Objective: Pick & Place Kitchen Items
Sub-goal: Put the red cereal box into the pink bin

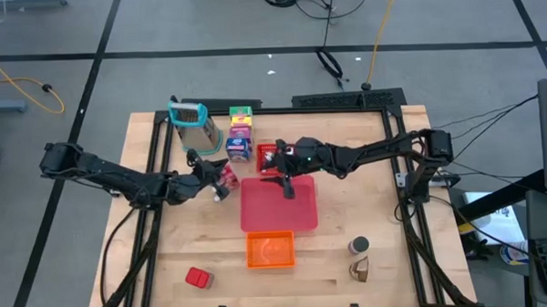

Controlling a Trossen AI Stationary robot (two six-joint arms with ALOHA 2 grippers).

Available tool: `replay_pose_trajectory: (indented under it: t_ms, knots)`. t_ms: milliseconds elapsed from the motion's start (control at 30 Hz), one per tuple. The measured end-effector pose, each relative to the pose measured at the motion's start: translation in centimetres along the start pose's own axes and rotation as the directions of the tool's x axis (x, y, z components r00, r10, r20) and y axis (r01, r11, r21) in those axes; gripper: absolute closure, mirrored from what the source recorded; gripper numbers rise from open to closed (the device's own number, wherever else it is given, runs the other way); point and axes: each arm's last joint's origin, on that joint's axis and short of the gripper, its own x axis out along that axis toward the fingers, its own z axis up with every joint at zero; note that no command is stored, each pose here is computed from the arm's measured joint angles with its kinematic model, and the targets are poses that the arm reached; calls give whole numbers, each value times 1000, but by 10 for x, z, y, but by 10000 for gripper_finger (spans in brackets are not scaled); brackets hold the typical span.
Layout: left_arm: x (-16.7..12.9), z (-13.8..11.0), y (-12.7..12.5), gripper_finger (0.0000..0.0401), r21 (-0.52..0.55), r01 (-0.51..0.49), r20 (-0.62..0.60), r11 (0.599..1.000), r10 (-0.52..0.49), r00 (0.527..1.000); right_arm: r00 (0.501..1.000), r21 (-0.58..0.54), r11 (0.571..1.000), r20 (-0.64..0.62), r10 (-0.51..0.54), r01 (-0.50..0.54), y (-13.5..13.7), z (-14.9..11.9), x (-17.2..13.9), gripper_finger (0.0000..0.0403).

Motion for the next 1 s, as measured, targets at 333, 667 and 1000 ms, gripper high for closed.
replay_pose_trajectory:
  t_ms: [333, 667, 1000]
  knots:
    - [-22, 11, 8, 359, -5, -44, 59, 999, 44, 997, 1000, 22, 1000, 24, -19, 19, 1, 3, 0, 226]
    - [-44, -9, 20, 287, -129, 141, -109, 982, -156, 982, 999, 29, 999, 26, -28, 27, -2, 3, 0, 229]
    - [-45, -14, 19, 276, -157, 192, -165, 969, -217, 962, 1000, 33, 999, 3, -24, 24, -2, 0, 0, 230]
